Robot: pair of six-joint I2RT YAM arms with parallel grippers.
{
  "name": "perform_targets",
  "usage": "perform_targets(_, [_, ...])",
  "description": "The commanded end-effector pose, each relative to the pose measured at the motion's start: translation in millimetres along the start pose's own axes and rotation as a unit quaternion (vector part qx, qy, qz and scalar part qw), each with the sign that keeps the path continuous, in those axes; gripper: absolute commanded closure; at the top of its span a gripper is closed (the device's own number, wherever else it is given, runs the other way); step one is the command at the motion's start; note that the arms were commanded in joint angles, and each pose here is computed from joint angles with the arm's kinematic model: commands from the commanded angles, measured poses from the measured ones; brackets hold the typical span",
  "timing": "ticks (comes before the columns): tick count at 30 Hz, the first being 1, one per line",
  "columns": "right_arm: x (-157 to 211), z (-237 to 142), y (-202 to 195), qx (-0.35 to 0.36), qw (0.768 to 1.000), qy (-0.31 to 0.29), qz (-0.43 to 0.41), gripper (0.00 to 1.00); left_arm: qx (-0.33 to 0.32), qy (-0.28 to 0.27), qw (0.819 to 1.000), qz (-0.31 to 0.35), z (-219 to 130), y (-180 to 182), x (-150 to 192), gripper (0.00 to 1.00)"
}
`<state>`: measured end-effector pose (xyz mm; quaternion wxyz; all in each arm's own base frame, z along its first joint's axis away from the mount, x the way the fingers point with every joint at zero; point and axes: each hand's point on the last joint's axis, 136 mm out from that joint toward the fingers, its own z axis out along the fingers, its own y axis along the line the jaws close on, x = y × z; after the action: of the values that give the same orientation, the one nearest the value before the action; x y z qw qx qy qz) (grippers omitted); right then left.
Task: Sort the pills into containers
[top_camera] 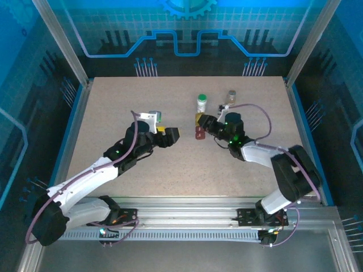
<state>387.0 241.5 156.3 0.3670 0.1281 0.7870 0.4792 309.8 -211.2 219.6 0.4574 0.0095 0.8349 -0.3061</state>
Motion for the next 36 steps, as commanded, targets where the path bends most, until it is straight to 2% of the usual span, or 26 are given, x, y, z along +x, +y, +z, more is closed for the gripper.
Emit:
perform_targets(1, [25, 19, -32, 0.027, 0.999, -0.011, 0.031, 0.87, -0.073, 0.009, 0.997, 0.013, -3, 35, 12, 0.22])
perform_targets(8, [51, 39, -65, 0.051, 0.997, -0.026, 0.047, 0.85, -0.082, 0.023, 0.996, 0.013, 0, 43, 21, 0.22])
perform_targets(14, [59, 32, -87, 0.102, 0.994, -0.031, 0.024, 0.63, -0.084, 0.032, 0.996, 0.011, 3, 47, 28, 0.22])
perform_targets(20, [57, 11, -107, 0.14, 0.989, -0.046, 0.013, 0.53, -0.084, 0.037, 0.996, 0.009, 7, 47, 31, 0.22])
perform_targets(25, [47, -8, -117, 0.159, 0.986, -0.046, 0.004, 0.57, -0.084, 0.044, 0.995, 0.009, 8, 47, 33, 0.22])
perform_targets(29, [42, -15, -117, 0.167, 0.986, -0.01, -0.013, 0.61, -0.088, 0.052, 0.995, 0.008, 12, 49, 36, 0.23])
perform_targets(36, [18, -29, -82, 0.188, 0.976, 0.036, -0.103, 0.62, -0.066, 0.092, 0.993, 0.016, 29, 35, 46, 0.25])
